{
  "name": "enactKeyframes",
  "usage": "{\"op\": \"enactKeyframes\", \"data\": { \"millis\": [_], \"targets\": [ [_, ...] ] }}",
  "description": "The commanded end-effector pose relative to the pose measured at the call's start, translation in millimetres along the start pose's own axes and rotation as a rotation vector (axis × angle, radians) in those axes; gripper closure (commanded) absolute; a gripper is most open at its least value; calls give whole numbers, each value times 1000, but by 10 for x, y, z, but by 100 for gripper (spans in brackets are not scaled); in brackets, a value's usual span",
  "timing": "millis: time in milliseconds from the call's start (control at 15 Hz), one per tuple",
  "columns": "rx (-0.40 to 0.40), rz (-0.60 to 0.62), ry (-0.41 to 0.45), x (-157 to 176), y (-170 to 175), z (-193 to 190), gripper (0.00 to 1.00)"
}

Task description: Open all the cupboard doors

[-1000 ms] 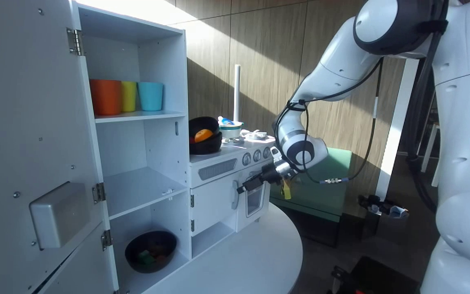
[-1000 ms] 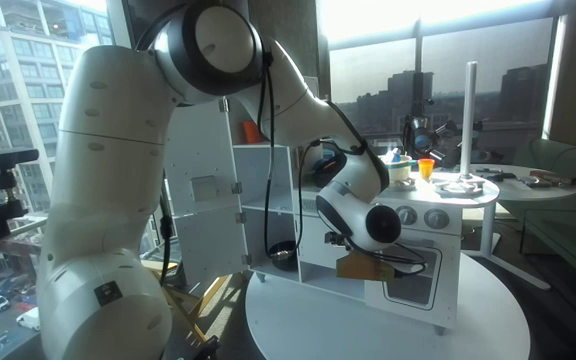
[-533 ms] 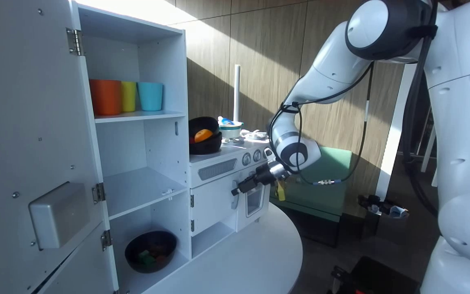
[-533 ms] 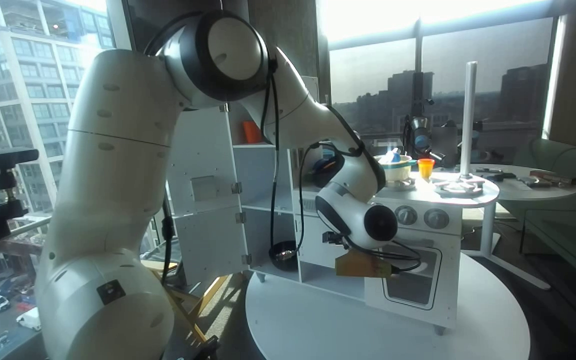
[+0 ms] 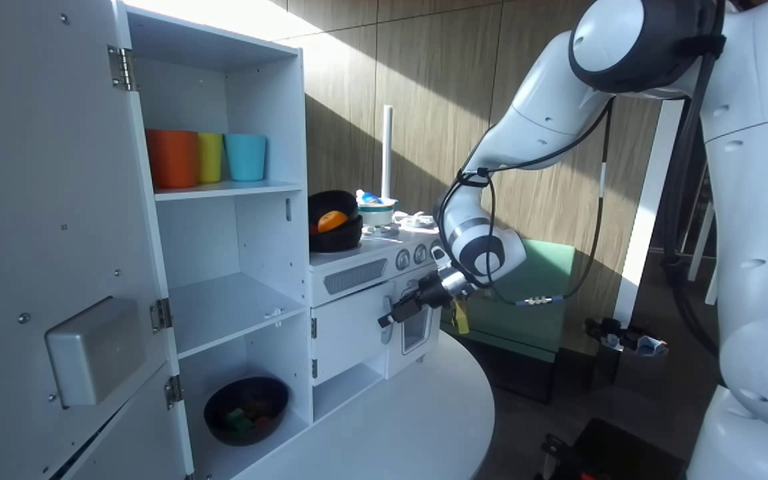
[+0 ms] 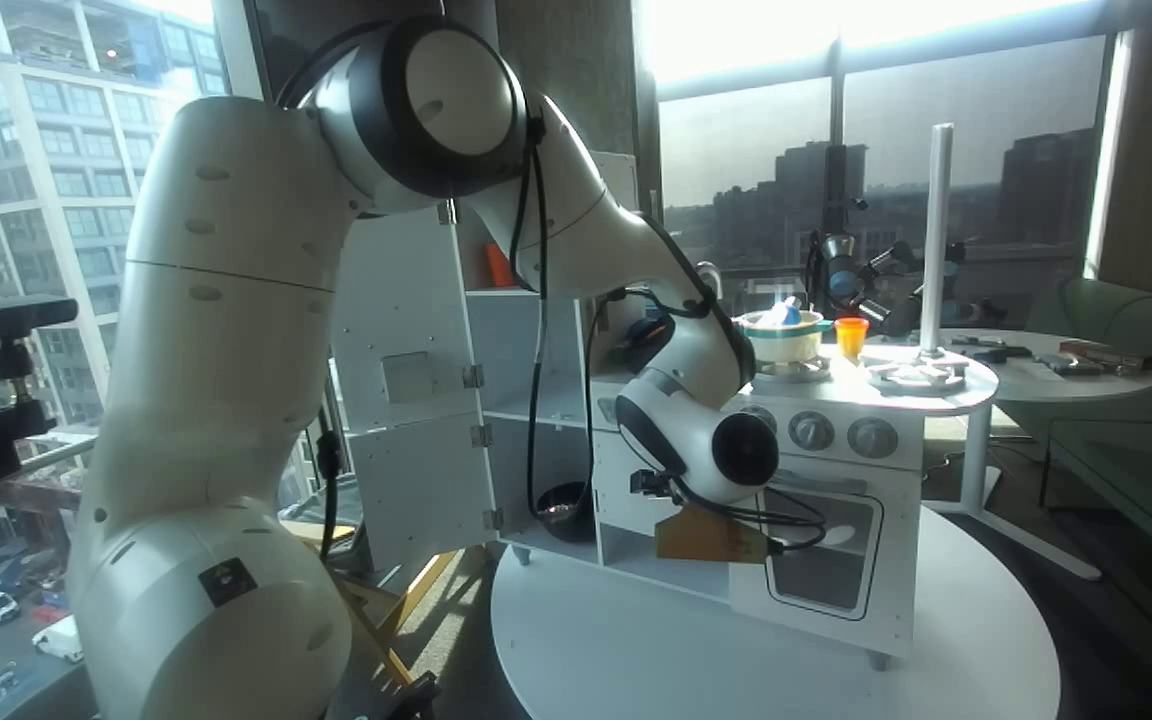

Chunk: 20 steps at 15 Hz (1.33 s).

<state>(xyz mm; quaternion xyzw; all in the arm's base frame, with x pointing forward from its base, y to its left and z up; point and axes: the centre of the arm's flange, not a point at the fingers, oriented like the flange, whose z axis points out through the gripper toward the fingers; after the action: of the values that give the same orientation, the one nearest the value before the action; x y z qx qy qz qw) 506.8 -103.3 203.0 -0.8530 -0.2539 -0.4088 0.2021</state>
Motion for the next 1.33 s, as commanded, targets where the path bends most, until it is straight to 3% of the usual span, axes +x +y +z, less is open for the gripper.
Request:
{"op": "enactKeyframes", "data": {
  "millis": [0, 333, 600, 733, 867, 1133, 1267],
  "targets": [
    [-22, -9, -65, 55, -312, -233, 0],
    [3, -15, -141, 27, -628, -525, 0],
    [-84, -8, -381, 9, -804, -709, 0],
    [-178, -29, -472, 58, -822, -803, 0],
    [-309, -61, -503, 151, -737, -863, 0],
    [-554, -64, -514, 335, -452, -1021, 0],
    [-661, -28, -461, 466, -275, -1123, 0]
  ]
}}
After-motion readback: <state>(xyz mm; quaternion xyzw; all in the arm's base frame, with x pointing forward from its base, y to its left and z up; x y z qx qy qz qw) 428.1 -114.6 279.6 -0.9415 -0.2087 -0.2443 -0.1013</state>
